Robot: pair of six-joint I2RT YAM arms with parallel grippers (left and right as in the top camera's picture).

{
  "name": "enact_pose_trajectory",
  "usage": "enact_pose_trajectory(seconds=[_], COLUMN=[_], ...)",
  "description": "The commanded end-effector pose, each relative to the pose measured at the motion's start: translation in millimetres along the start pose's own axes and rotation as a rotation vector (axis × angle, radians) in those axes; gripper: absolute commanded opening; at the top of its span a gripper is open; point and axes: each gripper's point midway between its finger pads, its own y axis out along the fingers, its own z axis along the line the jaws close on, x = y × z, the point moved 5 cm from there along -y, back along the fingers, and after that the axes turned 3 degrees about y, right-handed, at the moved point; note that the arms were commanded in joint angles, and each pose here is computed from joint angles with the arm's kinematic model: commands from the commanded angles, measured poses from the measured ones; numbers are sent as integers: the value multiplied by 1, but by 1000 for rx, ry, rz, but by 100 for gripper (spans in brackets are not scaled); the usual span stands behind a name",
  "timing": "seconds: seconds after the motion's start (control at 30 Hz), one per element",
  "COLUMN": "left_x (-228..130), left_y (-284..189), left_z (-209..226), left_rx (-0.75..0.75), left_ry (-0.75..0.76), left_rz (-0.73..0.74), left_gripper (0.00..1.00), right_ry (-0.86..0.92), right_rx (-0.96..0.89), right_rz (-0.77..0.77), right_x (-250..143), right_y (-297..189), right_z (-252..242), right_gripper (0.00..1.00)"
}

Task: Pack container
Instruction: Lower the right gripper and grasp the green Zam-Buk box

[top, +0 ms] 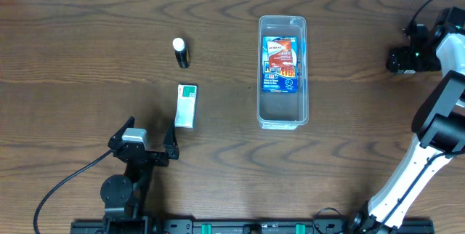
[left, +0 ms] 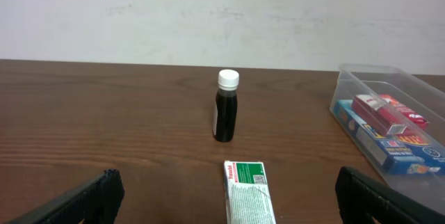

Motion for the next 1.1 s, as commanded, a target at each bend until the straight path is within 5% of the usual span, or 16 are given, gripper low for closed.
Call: enact_pose_trajectory(seconds=[0.0,0.3,0.43,1.07], left_x=[-13,-13,-13,-13], left_y=[1,1,1,1], left_z=[1,1,1,1], left_rx=[-3,-3,-3,-3], left_ry=[2,2,2,2], left_rz=[43,43,43,43], left_gripper=[98,98,98,98], right_ry=[-21,-13,10,79], right_rx=[-6,-16,-49,-31], right_rz=[13,-2,4,-9], right_x=[-2,1,1,21], right_y=[3,3,1,-32], right_z=[5,4,-1,5], right_gripper=[90,82,69,57])
